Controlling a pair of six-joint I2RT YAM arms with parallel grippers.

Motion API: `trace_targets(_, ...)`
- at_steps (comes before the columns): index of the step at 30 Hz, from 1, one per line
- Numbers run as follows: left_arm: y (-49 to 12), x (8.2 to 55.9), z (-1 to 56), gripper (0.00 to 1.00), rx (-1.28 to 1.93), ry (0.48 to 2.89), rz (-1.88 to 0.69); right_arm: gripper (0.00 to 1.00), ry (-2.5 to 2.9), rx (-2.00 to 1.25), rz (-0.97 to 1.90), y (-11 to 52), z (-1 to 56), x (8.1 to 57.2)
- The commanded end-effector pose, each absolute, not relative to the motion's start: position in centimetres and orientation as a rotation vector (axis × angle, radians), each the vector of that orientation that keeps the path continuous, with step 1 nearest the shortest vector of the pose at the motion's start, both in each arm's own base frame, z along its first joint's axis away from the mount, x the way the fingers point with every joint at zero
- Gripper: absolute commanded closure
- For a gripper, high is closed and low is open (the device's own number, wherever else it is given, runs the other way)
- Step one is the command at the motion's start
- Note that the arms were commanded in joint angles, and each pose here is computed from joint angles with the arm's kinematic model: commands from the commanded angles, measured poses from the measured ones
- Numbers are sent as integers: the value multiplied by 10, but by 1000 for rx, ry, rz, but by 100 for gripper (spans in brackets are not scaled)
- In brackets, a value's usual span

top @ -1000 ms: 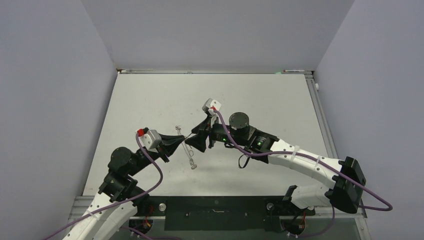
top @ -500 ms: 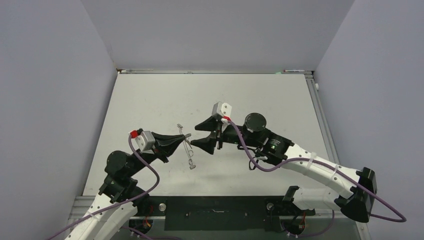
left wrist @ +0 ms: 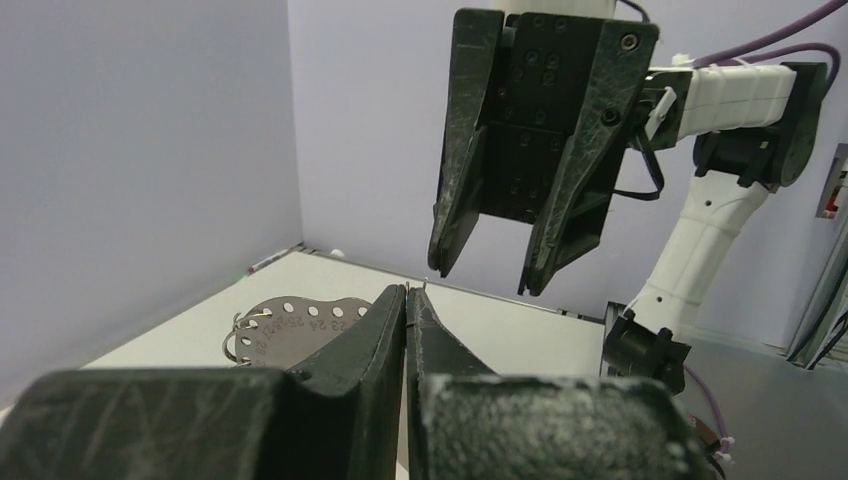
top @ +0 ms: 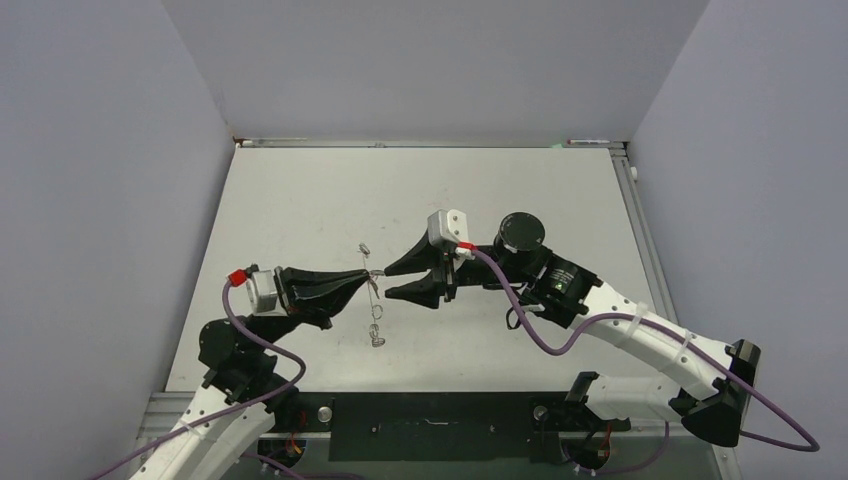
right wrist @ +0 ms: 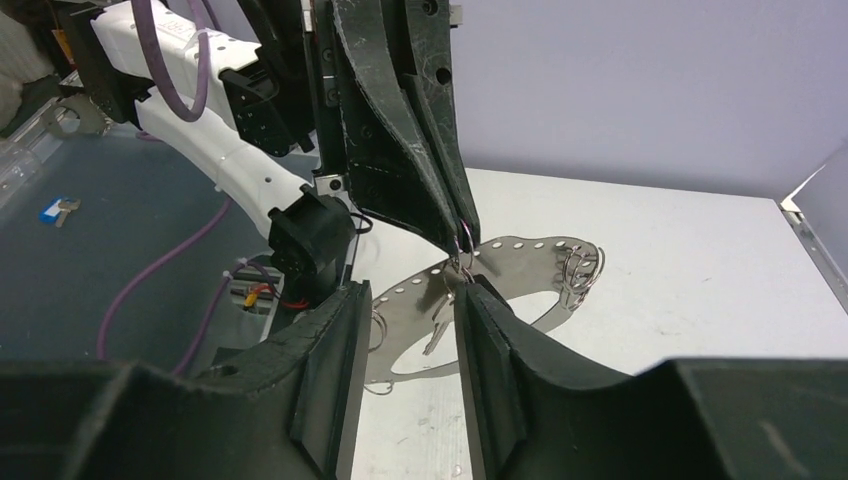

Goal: Put the keys on the keyring

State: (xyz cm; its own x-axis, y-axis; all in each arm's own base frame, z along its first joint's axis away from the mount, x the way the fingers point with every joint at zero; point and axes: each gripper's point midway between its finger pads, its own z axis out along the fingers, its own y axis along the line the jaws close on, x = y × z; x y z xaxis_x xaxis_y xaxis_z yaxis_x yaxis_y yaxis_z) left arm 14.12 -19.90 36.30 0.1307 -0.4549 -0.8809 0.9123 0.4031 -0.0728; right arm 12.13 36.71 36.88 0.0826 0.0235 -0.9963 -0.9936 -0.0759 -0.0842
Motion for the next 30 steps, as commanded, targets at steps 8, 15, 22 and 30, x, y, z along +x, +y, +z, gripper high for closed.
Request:
trace_targets(8, -201, 115, 387, 100, 621, 847, -1169, 68, 1037, -1251, 1183, 374, 395, 131)
trace_targets(15, -202, 115, 386, 100, 628, 848, -1173, 72, 1023, -1259, 1220, 379, 398, 129)
trace_targets(22, -203, 116, 385, 100, 629, 853, -1175, 78, 1012, -1273, 1237, 383, 397, 126)
trace_targets(30, -203, 116, 385, 100, 628, 856, -1176, 80, 1023, -1284, 1278, 386, 395, 118)
